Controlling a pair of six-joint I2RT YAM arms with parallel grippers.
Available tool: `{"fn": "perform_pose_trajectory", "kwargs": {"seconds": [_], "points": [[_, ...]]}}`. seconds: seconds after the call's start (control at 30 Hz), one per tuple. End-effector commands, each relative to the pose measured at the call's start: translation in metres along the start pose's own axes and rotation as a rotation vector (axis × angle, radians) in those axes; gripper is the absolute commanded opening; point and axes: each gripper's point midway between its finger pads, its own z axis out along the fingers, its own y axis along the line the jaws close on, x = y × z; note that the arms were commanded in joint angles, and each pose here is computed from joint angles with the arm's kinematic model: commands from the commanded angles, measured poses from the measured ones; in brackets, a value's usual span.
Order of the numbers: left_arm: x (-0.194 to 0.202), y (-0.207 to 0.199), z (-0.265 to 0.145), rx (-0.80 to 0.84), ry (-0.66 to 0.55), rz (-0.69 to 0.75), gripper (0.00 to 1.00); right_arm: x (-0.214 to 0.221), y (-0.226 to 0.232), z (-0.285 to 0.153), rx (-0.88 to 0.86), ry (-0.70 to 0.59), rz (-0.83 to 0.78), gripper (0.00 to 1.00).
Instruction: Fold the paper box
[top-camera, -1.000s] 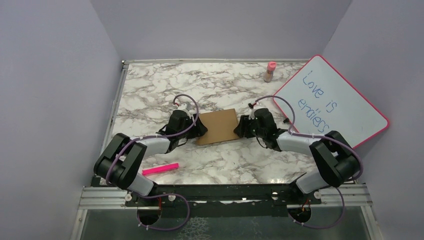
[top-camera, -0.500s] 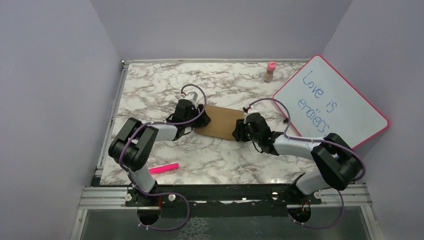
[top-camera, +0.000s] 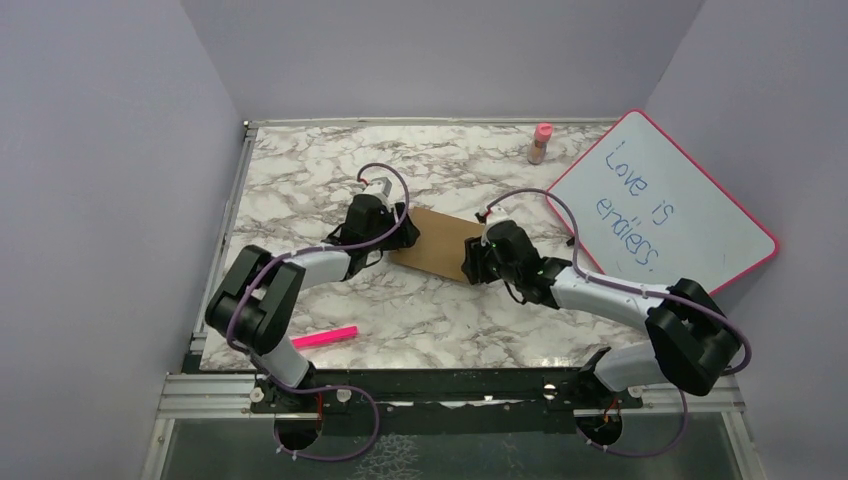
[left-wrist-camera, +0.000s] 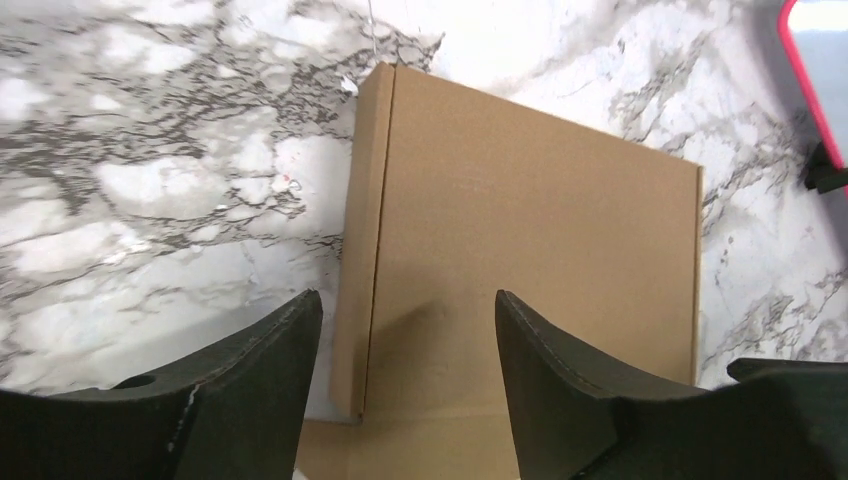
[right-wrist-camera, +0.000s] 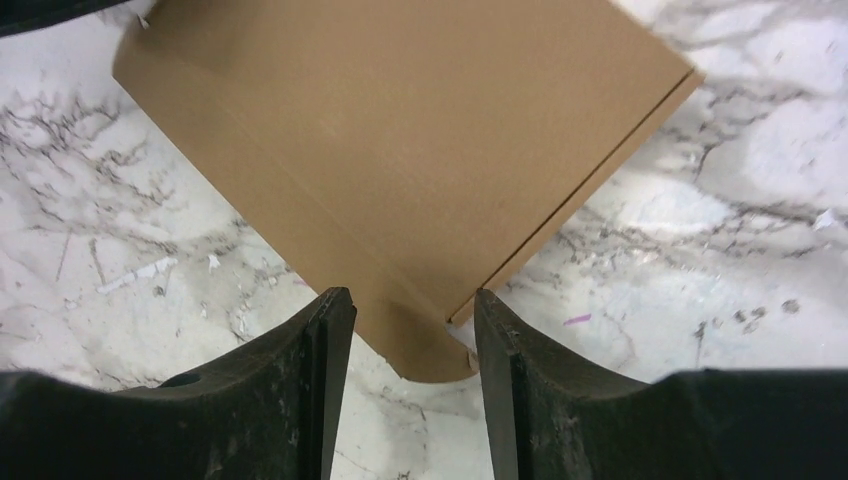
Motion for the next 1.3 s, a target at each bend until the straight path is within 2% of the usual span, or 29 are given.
{"fn": "perform_pose_trajectory", "kwargs": {"seconds": [0.0, 0.1, 0.2, 0.33, 0.47, 0.73, 0.97, 1.27], "points": [[-0.025, 0.009, -0.027, -0.075, -0.116, -0.032, 0.67, -0.031, -0.001, -0.008, 0.03, -0.055, -0.099, 0.54], [-0.033, 0.012, -0.047, -0.1, -0.181, -0.068, 0.7, -0.049, 0.009, -0.008, -0.011, -0.088, -0.132, 0.58], [-0.029, 0.009, -0.062, -0.077, -0.198, -0.1, 0.72, -0.063, 0.016, -0.001, -0.025, -0.105, -0.169, 0.61], [-0.011, 0.001, -0.073, -0.019, -0.159, -0.158, 0.72, -0.083, 0.012, 0.016, 0.004, -0.117, -0.176, 0.67], [0.009, -0.001, -0.081, 0.021, -0.123, -0.211, 0.73, -0.104, 0.007, 0.033, -0.064, -0.133, -0.138, 0.69], [0.038, 0.001, -0.09, 0.061, -0.092, -0.295, 0.73, -0.115, -0.017, 0.065, -0.274, -0.076, -0.024, 0.62], [0.047, -0.005, -0.086, 0.106, -0.066, -0.355, 0.73, -0.108, -0.043, 0.092, -0.321, -0.033, 0.058, 0.59], [0.047, -0.007, -0.076, 0.12, -0.068, -0.406, 0.73, -0.078, -0.033, 0.101, -0.445, 0.077, 0.165, 0.46]]}}
